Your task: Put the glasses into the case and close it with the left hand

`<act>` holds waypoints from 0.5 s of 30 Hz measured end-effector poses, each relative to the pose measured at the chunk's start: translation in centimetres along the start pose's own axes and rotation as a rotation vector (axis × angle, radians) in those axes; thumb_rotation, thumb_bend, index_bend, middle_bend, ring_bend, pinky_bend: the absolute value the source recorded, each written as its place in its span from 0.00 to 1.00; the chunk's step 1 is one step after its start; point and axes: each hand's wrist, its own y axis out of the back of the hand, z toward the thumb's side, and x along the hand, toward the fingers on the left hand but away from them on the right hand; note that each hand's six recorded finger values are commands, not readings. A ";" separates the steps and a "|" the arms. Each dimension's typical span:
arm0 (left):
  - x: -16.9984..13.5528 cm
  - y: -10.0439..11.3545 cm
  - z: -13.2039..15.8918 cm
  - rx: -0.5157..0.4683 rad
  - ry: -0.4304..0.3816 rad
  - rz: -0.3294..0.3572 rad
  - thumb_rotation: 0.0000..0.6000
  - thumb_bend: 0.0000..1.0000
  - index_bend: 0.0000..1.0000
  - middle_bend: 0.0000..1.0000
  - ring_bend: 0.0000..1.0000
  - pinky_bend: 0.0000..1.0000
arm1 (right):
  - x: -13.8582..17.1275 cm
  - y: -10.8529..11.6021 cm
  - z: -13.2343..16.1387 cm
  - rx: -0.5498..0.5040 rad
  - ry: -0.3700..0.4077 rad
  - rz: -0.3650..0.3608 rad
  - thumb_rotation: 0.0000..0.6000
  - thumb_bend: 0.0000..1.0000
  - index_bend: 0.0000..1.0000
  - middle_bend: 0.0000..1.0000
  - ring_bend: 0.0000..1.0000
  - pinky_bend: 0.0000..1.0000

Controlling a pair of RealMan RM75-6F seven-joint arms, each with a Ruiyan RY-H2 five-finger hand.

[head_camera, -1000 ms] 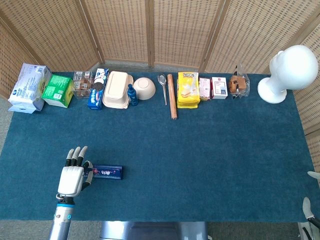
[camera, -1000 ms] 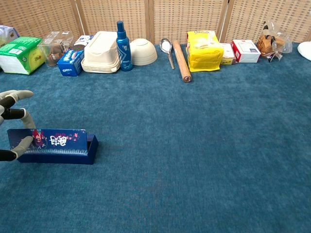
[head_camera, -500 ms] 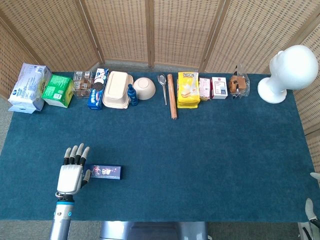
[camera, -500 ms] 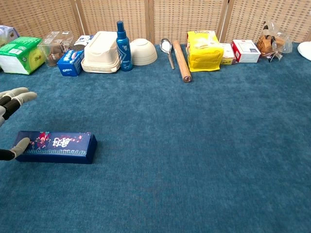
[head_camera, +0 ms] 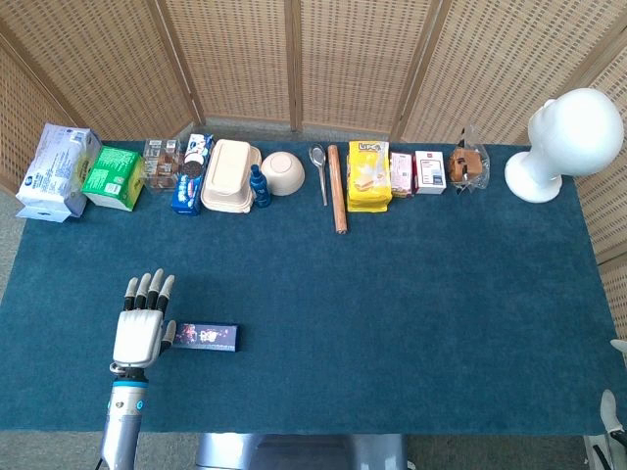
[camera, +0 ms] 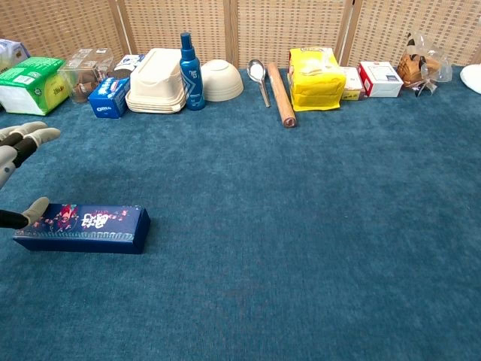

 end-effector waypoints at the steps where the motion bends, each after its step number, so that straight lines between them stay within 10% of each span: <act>1: 0.1 0.0 0.1 0.008 -0.001 -0.006 0.98 0.38 0.00 0.00 0.00 0.00 | 0.0 0.0 0.0 0.001 -0.001 0.000 1.00 0.47 0.00 0.29 0.12 0.14; 15: 0.8 -0.6 0.0 0.125 0.012 -0.122 0.95 0.38 0.00 0.00 0.00 0.00 | 0.1 -0.1 0.3 0.002 0.000 -0.003 1.00 0.47 0.00 0.29 0.11 0.14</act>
